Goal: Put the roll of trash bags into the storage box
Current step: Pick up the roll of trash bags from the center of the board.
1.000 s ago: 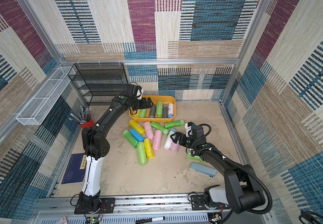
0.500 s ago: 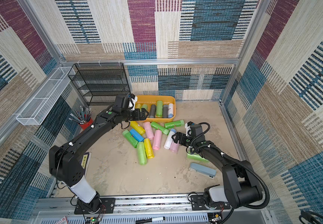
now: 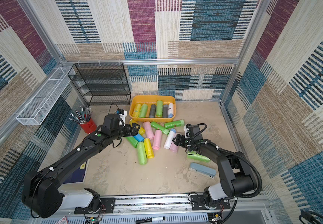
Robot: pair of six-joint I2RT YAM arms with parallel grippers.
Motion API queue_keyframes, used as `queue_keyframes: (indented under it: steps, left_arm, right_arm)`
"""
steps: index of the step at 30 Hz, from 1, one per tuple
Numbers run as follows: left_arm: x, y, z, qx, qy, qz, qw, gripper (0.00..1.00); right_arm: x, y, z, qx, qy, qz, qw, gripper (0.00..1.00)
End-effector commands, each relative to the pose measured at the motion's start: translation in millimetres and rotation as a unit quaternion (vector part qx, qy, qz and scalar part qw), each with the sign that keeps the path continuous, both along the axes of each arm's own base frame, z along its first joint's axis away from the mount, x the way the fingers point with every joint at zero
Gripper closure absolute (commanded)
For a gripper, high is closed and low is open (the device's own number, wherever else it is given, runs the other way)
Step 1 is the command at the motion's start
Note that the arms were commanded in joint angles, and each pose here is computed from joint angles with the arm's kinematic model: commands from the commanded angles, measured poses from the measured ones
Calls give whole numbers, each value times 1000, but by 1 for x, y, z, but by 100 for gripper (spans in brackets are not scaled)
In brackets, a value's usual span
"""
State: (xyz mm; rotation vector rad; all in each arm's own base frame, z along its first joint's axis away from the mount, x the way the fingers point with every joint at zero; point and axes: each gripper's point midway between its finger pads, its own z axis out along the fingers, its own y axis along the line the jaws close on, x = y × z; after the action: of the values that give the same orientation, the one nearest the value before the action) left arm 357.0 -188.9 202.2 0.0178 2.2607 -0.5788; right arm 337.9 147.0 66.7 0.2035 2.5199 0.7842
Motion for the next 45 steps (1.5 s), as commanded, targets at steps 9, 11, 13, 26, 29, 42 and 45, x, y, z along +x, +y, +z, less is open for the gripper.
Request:
queue_keyframes:
  steps: [9, 11, 13, 26, 29, 42, 45]
  left_arm:
    - [-9, -20, 5, -88, -2, -26, 996, 1]
    - [-10, -18, 4, -82, 0, -25, 996, 1]
    - [-12, -17, 3, -80, 2, -25, 996, 1]
    - [-23, -1, 11, -68, -33, -12, 997, 1]
    - [-25, 2, 12, -62, -36, -7, 997, 1]
    - [-25, 2, 5, -56, -24, -7, 998, 2]
    - [-24, 3, 3, -53, -22, -5, 998, 1]
  right_arm:
    - [11, -5, -10, -41, 7, -14, 999, 34]
    - [11, -3, -13, -43, 12, -14, 999, 34]
    - [11, -1, -16, -43, 17, -12, 999, 35]
    - [16, -2, -21, -79, 25, -21, 996, 38]
    - [19, -3, -19, -90, 24, -22, 995, 38]
    - [17, -11, -23, -126, 29, -32, 991, 41]
    - [15, -11, -25, -128, 31, -31, 991, 41]
